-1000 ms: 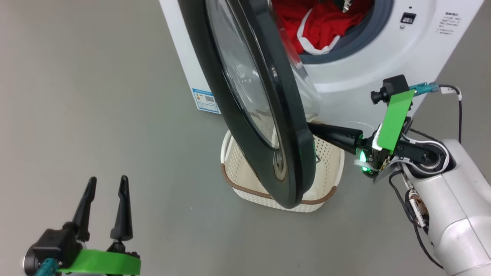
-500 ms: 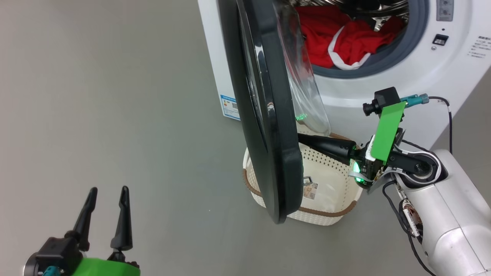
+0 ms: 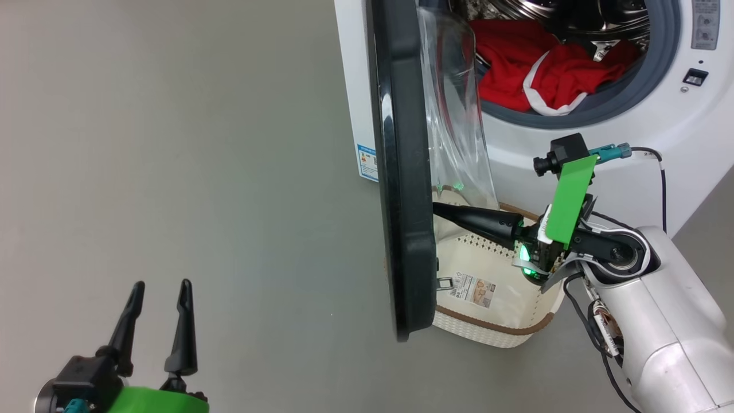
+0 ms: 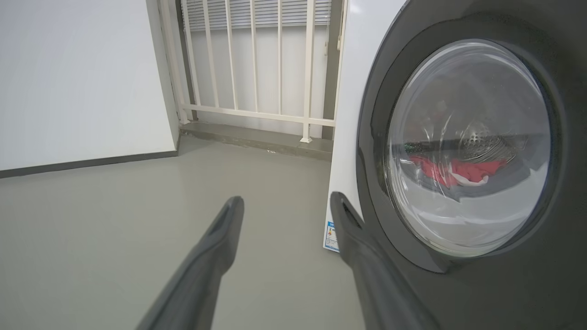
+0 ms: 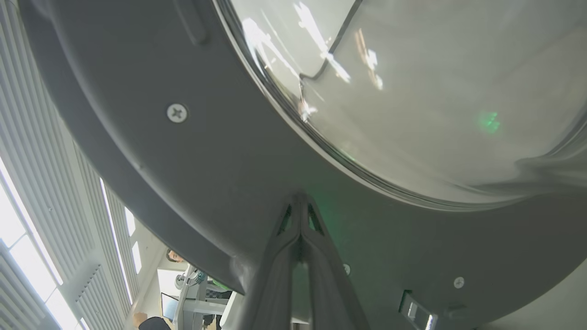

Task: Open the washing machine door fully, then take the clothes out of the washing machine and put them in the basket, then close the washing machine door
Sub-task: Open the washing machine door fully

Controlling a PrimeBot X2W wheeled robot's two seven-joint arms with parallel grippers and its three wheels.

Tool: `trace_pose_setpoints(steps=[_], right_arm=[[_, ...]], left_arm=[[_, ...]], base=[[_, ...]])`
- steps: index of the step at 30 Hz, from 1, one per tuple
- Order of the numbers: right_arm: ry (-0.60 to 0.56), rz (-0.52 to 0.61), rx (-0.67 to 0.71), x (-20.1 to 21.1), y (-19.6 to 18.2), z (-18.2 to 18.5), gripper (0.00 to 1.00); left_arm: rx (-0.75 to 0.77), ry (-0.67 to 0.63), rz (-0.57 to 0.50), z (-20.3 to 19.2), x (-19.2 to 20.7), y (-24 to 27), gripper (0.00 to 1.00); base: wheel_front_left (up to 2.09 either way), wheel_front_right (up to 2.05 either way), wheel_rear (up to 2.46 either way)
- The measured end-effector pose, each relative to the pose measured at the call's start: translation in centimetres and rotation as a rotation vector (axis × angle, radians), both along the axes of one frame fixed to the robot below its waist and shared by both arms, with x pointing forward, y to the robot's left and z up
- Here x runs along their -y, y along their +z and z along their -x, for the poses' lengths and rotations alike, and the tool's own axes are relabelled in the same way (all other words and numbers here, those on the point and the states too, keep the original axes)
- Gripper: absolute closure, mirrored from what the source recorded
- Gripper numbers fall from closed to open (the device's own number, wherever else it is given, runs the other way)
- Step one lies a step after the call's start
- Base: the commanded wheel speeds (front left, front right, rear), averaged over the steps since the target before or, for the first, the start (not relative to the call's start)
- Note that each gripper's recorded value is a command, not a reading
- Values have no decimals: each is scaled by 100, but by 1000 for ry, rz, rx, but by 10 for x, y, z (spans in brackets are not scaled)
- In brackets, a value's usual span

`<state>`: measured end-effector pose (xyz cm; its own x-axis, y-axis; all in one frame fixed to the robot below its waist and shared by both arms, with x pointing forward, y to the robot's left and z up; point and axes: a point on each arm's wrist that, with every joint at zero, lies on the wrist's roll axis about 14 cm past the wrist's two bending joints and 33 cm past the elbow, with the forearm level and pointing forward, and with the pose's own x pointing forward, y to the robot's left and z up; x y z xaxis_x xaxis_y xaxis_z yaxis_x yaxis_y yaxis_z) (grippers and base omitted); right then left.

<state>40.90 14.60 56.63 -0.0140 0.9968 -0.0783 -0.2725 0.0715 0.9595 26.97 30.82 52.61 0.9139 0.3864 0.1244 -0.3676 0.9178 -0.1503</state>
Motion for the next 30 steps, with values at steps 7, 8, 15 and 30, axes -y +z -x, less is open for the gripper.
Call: trace_pose_setpoints(steps=[7, 8, 15, 30], right_arm=[[23, -2, -1, -9, 0, 5, 100], [25, -3, -2, -9, 0, 5, 100], [28, -3, -4, -11, 0, 6, 100], [12, -4, -2, -5, 1, 5, 100]], left_arm=[[0, 17, -1, 5, -4, 0, 0], [-1, 18, -1, 6, -4, 0, 0], [-3, 22, 0, 7, -5, -1, 0], [-2, 5, 1, 2, -1, -1, 0]], base=[[0, 0, 0], [0, 0, 0], [0, 0, 0], [0, 0, 0]])
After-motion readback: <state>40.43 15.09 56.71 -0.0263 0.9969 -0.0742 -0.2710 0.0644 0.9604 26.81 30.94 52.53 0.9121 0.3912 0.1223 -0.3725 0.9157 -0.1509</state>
